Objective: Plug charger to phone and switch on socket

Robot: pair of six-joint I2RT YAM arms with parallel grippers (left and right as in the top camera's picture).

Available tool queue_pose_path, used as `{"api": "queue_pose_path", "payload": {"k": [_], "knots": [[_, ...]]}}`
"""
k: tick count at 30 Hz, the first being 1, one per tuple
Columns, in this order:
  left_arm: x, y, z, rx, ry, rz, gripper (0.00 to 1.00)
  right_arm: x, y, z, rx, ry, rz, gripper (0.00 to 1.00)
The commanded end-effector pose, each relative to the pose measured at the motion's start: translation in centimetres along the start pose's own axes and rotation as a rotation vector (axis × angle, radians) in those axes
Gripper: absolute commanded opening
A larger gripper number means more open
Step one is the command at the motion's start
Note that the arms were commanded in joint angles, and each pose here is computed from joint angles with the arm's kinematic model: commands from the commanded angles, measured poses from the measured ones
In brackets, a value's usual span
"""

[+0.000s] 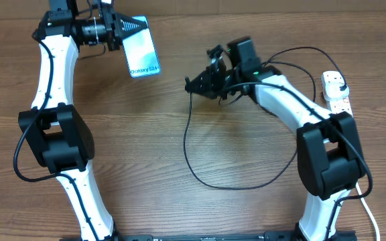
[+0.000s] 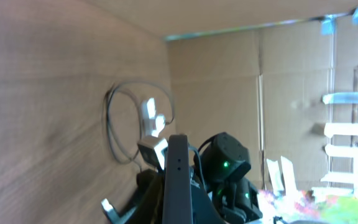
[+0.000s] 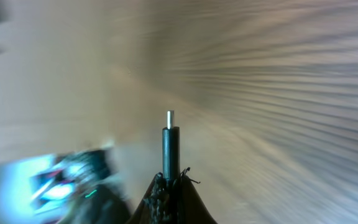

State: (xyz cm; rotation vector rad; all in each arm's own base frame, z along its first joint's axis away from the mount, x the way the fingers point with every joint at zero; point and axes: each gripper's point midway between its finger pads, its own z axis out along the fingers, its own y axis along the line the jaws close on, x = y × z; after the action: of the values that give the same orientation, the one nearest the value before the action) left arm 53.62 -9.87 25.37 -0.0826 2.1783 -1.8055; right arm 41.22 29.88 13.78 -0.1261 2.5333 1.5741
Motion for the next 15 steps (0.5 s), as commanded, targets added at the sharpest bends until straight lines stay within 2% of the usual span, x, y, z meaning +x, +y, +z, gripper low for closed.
{"api": "queue_pose_path", "payload": {"k": [1,7,12,15], "knots": [[-0.1,-4.8,-0.1,0.085,0.030,-0.031,0.04,1.8,7.2,-2.3,-0.290,0.139,-0.085,0.04],[-2.7,-9.8,1.4,0.149,-0.023,0.064,0.04,1.9,10.8,-3.5,-0.437,0.198,-0.151,0.04],[-4.4,-13.3,1.4,0.208,-0.123,0.105,0.04,0.7,12.9,-4.2,-0.472,0.166,-0.177,0.04],[-4.9,-13.3,1.5,0.210,-0.152,0.082,0.04,-0.4,14.8,-5.0,-0.502,0.111,-0.224,0.04]]}}
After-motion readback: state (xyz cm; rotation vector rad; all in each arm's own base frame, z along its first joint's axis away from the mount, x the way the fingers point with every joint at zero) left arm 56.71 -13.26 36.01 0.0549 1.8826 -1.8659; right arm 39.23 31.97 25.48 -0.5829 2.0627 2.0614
